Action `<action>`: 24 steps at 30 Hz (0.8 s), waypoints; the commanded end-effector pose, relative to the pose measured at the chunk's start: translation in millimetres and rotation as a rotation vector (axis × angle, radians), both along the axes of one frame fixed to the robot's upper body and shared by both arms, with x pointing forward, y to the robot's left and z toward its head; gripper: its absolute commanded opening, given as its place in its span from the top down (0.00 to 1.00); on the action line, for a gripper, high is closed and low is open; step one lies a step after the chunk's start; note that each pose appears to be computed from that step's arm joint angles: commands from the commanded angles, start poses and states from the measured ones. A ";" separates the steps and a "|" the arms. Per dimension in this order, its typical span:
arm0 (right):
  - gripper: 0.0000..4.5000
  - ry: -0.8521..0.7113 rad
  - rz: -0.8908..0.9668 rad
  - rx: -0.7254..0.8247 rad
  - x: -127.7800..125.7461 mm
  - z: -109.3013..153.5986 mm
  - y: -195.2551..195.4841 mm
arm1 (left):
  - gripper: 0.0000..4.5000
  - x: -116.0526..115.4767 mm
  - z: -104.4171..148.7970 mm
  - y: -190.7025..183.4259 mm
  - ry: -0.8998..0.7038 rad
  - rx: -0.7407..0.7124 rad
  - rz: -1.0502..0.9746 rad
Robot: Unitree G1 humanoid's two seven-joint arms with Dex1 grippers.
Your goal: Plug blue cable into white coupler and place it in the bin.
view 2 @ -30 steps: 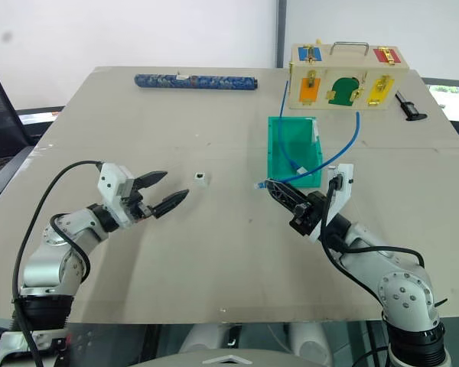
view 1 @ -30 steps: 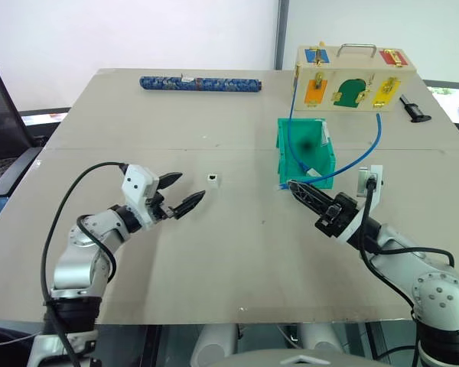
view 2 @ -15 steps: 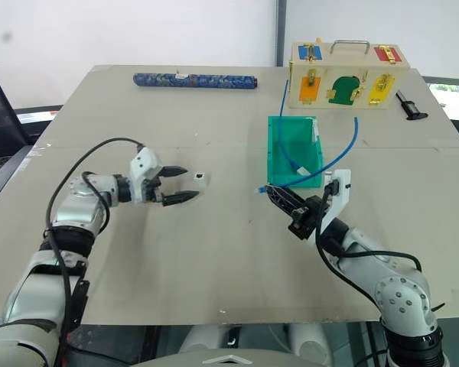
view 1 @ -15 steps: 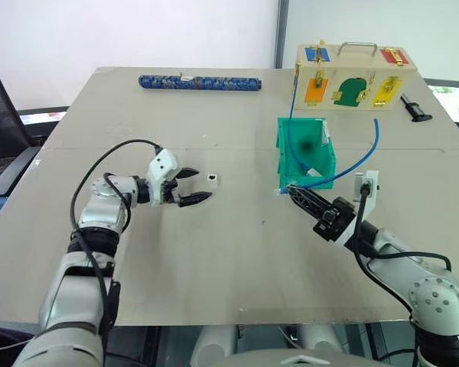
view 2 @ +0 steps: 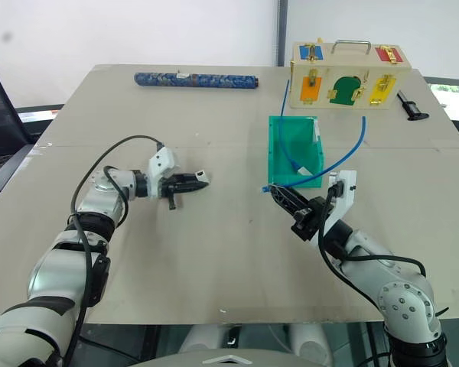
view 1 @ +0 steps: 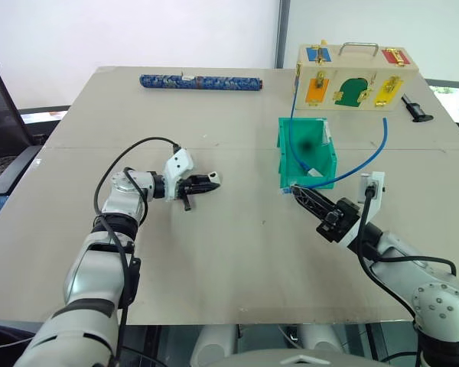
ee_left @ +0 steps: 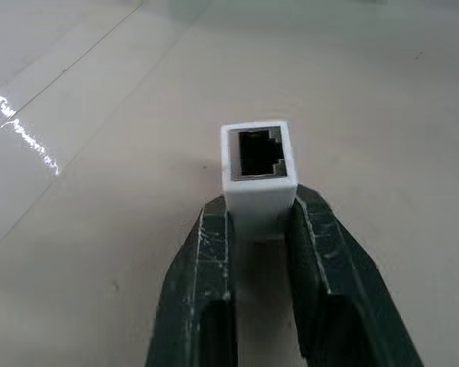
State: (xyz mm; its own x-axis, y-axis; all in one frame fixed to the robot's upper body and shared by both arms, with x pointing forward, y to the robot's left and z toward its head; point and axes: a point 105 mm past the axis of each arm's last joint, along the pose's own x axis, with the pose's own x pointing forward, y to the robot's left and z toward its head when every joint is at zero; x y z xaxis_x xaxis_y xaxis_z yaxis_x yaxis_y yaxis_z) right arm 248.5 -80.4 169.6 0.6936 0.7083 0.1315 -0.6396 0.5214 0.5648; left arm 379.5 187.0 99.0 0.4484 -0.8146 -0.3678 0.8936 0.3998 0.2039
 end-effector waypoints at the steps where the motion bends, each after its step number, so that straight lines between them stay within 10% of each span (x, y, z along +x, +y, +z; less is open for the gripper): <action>1: 1.00 -0.065 -0.012 -0.003 -5.1 13.1 -3.0 | 0.94 -0.7 10.3 -3.0 -0.027 -0.028 -0.036; 13: 1.00 -0.292 0.073 -0.456 -1.5 3.7 -14.8 | 0.94 -57.8 8.0 -105.3 -0.014 -0.040 -0.374; 24: 1.00 -0.430 0.316 -0.681 19.4 -3.5 8.6 | 0.94 -65.0 -24.3 -119.9 -0.014 0.126 -0.423</action>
